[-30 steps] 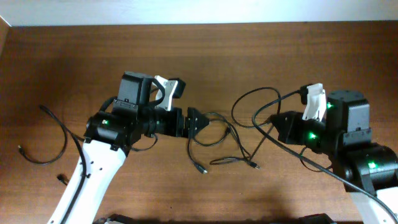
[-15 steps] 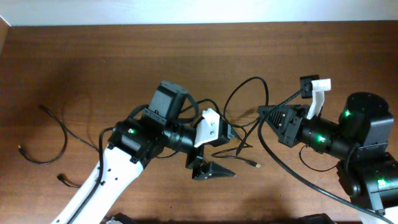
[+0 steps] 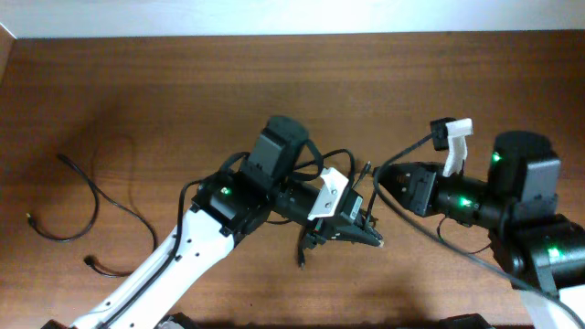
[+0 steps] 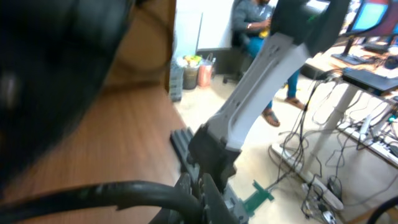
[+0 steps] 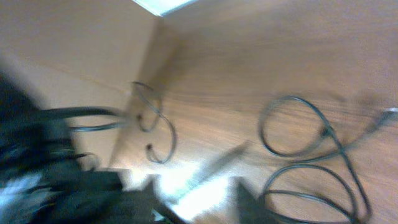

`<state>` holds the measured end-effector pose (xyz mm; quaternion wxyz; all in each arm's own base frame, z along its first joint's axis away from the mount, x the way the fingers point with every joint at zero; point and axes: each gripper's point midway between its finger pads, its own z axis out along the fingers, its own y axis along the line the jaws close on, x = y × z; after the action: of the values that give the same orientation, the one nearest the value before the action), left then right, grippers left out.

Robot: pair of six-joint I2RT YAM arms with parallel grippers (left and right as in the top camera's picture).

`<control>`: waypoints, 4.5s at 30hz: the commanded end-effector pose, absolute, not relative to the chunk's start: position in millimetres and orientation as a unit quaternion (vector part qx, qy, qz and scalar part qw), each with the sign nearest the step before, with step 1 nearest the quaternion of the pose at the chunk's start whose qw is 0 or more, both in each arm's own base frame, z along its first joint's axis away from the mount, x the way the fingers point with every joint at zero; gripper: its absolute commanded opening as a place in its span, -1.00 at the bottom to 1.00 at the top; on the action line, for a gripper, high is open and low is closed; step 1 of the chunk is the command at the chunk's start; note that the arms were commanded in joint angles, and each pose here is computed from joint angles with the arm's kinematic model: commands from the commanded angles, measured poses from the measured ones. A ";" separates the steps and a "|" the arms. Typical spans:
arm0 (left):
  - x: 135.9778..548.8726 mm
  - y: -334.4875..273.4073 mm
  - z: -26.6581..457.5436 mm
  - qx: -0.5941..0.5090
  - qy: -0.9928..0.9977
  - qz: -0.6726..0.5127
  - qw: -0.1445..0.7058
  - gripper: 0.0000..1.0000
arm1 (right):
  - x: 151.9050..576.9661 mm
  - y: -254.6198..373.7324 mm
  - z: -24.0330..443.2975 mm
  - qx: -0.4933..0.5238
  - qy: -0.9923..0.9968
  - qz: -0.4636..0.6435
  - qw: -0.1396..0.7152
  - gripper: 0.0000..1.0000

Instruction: Untangle cables

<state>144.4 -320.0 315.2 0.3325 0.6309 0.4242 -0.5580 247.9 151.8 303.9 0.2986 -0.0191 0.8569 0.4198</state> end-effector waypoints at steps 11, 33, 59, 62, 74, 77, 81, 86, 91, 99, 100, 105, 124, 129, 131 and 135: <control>193.2 -198.0 568.6 0.350 0.395 -0.547 0.650 -1.00 | 260.3 88.2 243.3 0.089 0.928 0.224 0.284 0.93; 255.7 -249.9 480.8 0.105 0.625 -0.695 0.338 -1.00 | 295.3 117.5 189.7 0.032 0.947 0.257 0.193 0.94; 298.9 -127.9 544.1 0.050 0.538 -0.655 0.528 -1.00 | 276.3 194.5 105.4 -0.453 0.739 0.458 0.197 1.00; 303.6 -123.7 546.3 0.034 0.532 -0.654 0.537 -1.00 | 263.0 213.3 104.0 -0.501 0.708 0.458 0.195 0.94; 292.2 -135.6 518.9 0.115 0.583 -0.626 0.505 -1.00 | 318.0 156.2 97.4 -0.259 0.885 0.359 0.146 -0.92; 297.0 -114.7 514.1 0.108 0.596 -0.607 0.514 -1.00 | 334.1 81.5 137.3 -0.134 0.911 0.337 0.197 -0.92; 307.0 -74.8 511.5 0.048 0.610 -0.595 0.521 -1.00 | 326.4 -13.9 154.9 0.002 0.924 0.296 0.242 -0.92; 316.5 -29.1 509.0 0.016 0.614 -0.545 0.570 -1.00 | 310.6 -60.2 160.9 0.098 0.907 0.318 0.257 -0.92; 380.5 22.6 430.7 -0.063 0.670 -0.509 0.536 -1.00 | 306.2 -54.6 160.2 0.096 0.908 0.326 0.245 -0.92; 432.3 139.1 245.0 -0.398 0.754 -0.269 0.447 -1.00 | 302.3 -51.9 159.4 0.101 0.908 0.331 0.235 -0.92; 426.3 162.5 238.5 -0.433 0.746 -0.222 0.455 -1.00 | 302.0 -51.8 159.4 0.102 0.908 0.332 0.234 -0.92; 396.5 258.2 262.2 -0.497 0.672 -0.137 0.531 -1.00 | 302.0 -51.8 159.3 0.102 0.908 0.331 0.234 -0.92; 373.3 140.6 208.2 -0.445 0.763 -0.347 0.315 0.97 | 298.1 -44.9 162.2 0.087 0.905 0.346 0.233 -0.92; 381.7 -62.7 213.5 -0.033 0.870 -0.402 0.284 0.98 | 298.2 26.9 187.6 -0.054 0.865 0.433 0.249 -0.92; 362.6 -132.4 212.8 0.149 0.858 -0.395 0.292 0.97 | 292.8 63.2 187.7 -0.107 0.860 0.447 0.222 -0.92; 294.3 -225.8 194.7 0.439 0.778 -0.358 0.272 0.98 | 278.8 105.3 187.9 -0.178 0.848 0.461 0.191 -0.92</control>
<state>320.8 -195.1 202.7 0.2506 0.2771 0.8379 -0.3980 283.4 89.9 175.7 0.1785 -0.1367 0.8629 0.4526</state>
